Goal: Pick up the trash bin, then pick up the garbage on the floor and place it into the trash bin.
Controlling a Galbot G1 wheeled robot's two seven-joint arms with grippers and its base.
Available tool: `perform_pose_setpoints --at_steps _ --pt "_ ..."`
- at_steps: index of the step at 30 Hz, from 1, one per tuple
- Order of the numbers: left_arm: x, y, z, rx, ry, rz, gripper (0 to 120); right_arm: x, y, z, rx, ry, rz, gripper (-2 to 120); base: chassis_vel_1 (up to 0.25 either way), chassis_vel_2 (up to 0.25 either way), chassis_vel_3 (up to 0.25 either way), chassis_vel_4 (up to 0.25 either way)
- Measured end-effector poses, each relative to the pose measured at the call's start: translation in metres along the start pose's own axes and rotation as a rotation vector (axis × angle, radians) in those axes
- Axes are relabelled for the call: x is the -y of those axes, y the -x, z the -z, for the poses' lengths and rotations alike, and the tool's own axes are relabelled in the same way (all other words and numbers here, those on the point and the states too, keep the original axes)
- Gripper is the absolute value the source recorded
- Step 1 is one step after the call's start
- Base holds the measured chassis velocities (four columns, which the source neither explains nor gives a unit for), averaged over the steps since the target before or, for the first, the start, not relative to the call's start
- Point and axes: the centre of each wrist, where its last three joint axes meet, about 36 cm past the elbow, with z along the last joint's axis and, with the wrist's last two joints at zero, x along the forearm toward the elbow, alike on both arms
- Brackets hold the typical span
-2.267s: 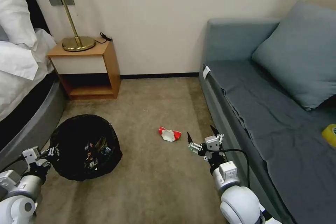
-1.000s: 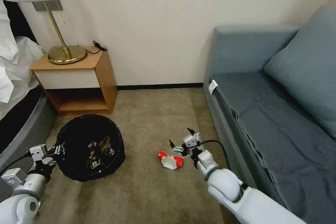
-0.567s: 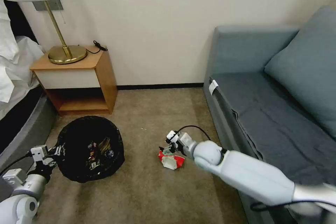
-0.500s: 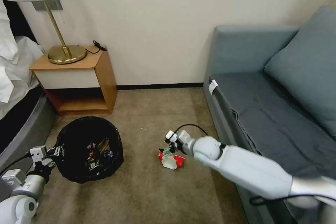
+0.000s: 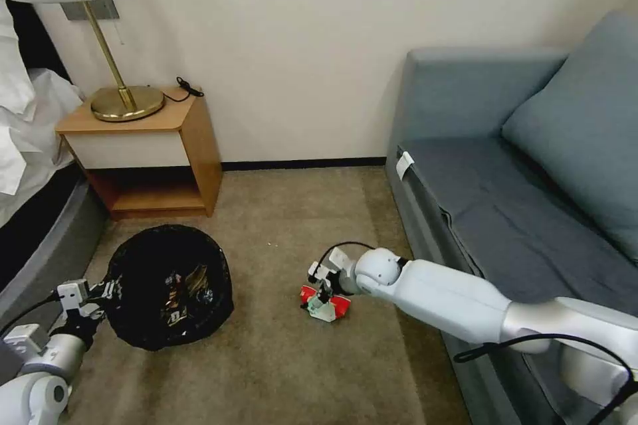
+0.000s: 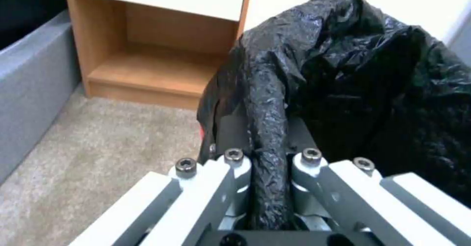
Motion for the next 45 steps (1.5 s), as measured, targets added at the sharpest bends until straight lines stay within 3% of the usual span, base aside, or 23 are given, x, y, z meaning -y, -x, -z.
perform_pose_setpoints --at_steps 7,20,40,43,45 --pt "-0.003 -0.003 0.004 0.004 0.010 0.004 5 0.019 0.016 -0.026 -0.016 0.034 -0.035 100 0.000 0.000 0.000 0.000" --pt "-0.002 -0.002 0.001 -0.006 0.010 0.005 5 0.004 0.039 -0.036 -0.034 0.028 -0.027 98 0.000 0.000 0.000 0.000" --pt "-0.001 -0.005 -0.003 -0.010 -0.005 0.005 5 -0.020 0.048 -0.049 -0.014 0.047 -0.048 23 0.000 0.000 0.000 0.000" --pt "-0.001 -0.006 -0.004 -0.011 -0.009 0.005 5 -0.022 0.049 -0.048 -0.009 0.046 -0.050 17 0.000 0.000 0.000 0.000" --pt "-0.001 -0.007 -0.005 -0.011 -0.016 0.005 5 -0.024 0.048 -0.047 0.001 0.049 -0.057 5 0.000 0.000 0.000 0.000"
